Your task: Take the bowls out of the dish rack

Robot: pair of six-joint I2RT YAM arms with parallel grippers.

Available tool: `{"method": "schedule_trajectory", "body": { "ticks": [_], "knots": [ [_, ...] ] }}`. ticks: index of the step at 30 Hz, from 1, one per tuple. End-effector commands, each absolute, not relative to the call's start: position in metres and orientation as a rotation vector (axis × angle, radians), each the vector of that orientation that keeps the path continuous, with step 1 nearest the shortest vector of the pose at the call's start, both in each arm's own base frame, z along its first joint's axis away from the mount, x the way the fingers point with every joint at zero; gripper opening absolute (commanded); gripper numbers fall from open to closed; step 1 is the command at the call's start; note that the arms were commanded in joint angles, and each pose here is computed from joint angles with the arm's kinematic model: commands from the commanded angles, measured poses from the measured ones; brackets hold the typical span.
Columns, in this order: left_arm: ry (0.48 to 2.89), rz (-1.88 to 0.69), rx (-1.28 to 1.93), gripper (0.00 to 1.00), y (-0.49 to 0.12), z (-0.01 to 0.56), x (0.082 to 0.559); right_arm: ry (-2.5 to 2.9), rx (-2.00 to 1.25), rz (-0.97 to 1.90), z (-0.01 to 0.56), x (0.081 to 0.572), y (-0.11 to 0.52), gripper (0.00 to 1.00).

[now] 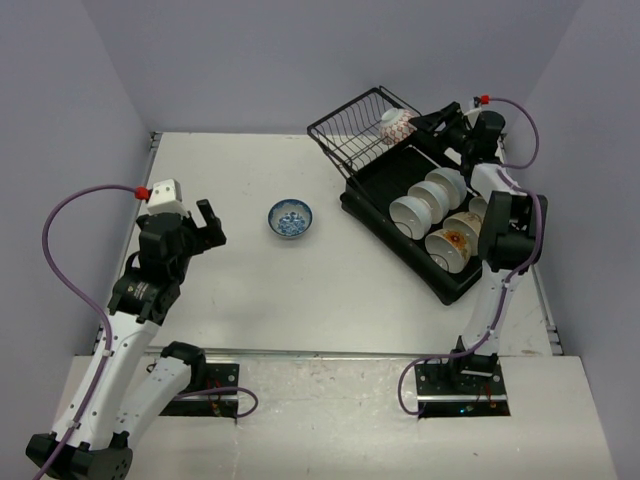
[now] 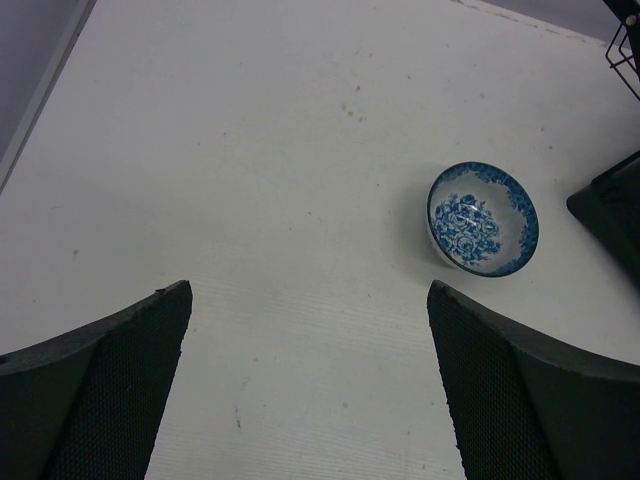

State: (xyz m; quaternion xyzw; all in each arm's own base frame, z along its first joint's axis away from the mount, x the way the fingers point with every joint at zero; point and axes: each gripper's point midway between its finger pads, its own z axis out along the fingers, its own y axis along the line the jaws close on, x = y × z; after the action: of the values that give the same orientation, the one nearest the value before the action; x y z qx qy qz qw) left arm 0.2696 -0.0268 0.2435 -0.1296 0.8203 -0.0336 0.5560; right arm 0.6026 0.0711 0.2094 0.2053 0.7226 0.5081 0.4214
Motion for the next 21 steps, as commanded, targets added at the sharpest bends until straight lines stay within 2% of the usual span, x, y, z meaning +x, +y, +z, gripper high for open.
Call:
{"method": "schedule_trajectory", "body": {
  "ticks": [1,21],
  "knots": [
    [1.895,-0.077,-0.293,1.00,-0.0250,0.2534,0.2746,1.736,0.425,1.340,0.2373,0.6061,0.0744,0.66],
    [1.904,-0.074,-0.290,1.00,-0.0255,0.2511,0.2758,1.702,0.409,1.395,0.2421,0.6019,0.0729,0.58]
  ]
}}
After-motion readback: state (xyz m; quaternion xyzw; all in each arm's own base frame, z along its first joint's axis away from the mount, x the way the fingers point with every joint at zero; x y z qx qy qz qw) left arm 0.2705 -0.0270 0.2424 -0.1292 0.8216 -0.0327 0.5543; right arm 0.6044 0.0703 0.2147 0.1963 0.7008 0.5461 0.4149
